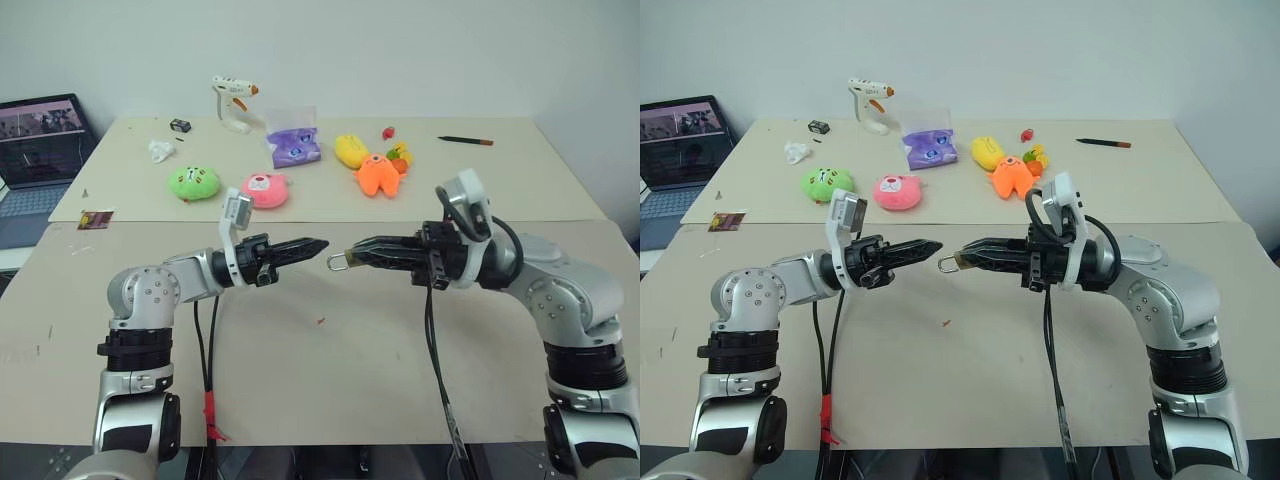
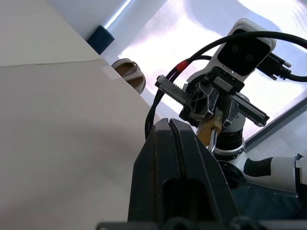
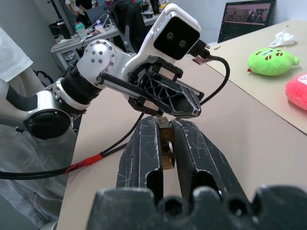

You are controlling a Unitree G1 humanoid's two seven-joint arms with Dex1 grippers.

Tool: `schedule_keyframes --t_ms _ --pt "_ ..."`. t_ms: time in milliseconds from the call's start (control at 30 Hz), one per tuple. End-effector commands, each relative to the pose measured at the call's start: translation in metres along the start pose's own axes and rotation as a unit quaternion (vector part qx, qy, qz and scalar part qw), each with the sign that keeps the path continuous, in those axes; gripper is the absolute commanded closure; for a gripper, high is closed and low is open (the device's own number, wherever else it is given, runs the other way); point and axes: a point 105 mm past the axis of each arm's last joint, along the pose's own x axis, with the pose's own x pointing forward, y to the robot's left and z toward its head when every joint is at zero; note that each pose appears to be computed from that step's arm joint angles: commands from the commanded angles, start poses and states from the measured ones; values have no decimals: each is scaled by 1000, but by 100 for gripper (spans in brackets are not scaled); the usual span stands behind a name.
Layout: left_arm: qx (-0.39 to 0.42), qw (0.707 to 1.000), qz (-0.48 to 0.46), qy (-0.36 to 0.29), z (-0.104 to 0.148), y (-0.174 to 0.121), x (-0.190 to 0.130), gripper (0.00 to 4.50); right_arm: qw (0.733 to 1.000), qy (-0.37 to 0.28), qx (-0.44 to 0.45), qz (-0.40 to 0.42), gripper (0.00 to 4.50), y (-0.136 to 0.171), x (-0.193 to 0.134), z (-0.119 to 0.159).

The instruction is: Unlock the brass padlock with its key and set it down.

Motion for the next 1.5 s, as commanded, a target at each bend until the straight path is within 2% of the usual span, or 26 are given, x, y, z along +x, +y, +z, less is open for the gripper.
schedule_keyframes --t_ms 33,367,533,1000,1200,1367,1433,1500 --pt "22 1000 -19 0 6 -9 3 447 999 -23 -22 10 446 5 1 17" --pt "24 998 -51 16 0 -21 19 447 999 -37 -36 -6 446 -4 4 25" --pt "18 998 -55 7 1 -24 21 447 999 -23 -45 -12 446 -10 6 18" --pt "32 998 -48 -17 19 -29 17 447 999 -9 -48 -4 446 -12 7 8" --pt "31 998 -52 -12 16 -32 16 447 999 -3 -43 -11 446 -16 2 5" --pt "42 997 -51 29 2 -35 5 447 998 25 -36 -41 446 -35 -17 -6" --pt "46 997 -44 37 -2 -34 -1 408 998 30 -36 -46 446 -40 -22 -6" --pt "52 997 -29 41 -3 -30 -7 350 998 32 -37 -47 446 -43 -25 -5"
